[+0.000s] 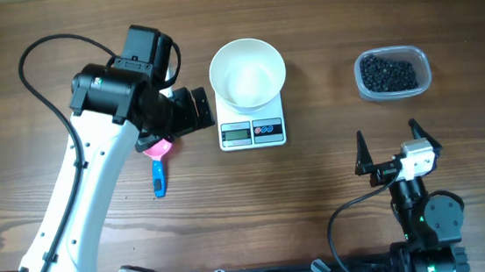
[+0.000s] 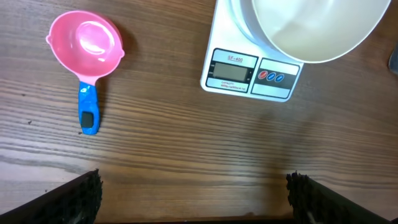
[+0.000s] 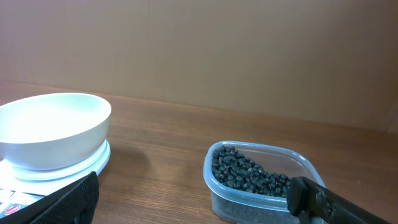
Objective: Scoop item into bowl and weigh 150g on scale
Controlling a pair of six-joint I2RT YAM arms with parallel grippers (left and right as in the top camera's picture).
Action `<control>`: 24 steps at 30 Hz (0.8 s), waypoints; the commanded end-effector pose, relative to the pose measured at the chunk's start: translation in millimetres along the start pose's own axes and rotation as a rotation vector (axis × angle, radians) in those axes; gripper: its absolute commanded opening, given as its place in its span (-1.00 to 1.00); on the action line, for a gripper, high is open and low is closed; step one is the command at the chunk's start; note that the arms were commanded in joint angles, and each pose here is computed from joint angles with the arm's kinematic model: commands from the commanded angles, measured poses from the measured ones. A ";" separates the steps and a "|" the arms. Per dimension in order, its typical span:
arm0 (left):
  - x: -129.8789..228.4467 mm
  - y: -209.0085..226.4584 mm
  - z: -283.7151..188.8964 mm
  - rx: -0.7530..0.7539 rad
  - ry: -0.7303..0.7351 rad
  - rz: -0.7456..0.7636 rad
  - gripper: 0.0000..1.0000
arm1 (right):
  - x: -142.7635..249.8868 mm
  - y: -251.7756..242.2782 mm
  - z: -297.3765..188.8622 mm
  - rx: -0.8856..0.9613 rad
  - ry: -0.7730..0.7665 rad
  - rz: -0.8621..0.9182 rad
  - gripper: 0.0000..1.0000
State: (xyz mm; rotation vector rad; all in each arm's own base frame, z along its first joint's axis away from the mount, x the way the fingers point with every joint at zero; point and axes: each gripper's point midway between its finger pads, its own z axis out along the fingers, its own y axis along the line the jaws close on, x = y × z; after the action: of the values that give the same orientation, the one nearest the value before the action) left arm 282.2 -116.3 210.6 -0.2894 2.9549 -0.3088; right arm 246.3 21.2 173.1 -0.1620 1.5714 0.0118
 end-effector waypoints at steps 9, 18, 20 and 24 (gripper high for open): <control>9.9 14.2 34.1 -0.050 0.049 -0.024 1.00 | -2.3 -1.0 -0.6 0.008 -0.011 -0.010 0.99; 6.0 17.1 40.7 -0.050 0.044 -0.035 1.00 | -2.3 -1.0 -0.6 0.008 -0.011 -0.010 0.99; 4.8 16.4 40.8 -0.048 0.039 -0.035 1.00 | -2.2 -1.0 -0.6 0.008 -0.011 -0.010 0.99; 4.1 16.0 41.0 -0.046 0.037 -0.034 1.00 | -2.3 -0.9 -0.6 0.008 -0.011 -0.010 0.99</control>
State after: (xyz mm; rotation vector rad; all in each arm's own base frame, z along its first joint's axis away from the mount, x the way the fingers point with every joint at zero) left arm 280.5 -113.8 172.8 -0.3140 2.9932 -0.2800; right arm 246.3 21.3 173.2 -0.1623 1.5710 0.0120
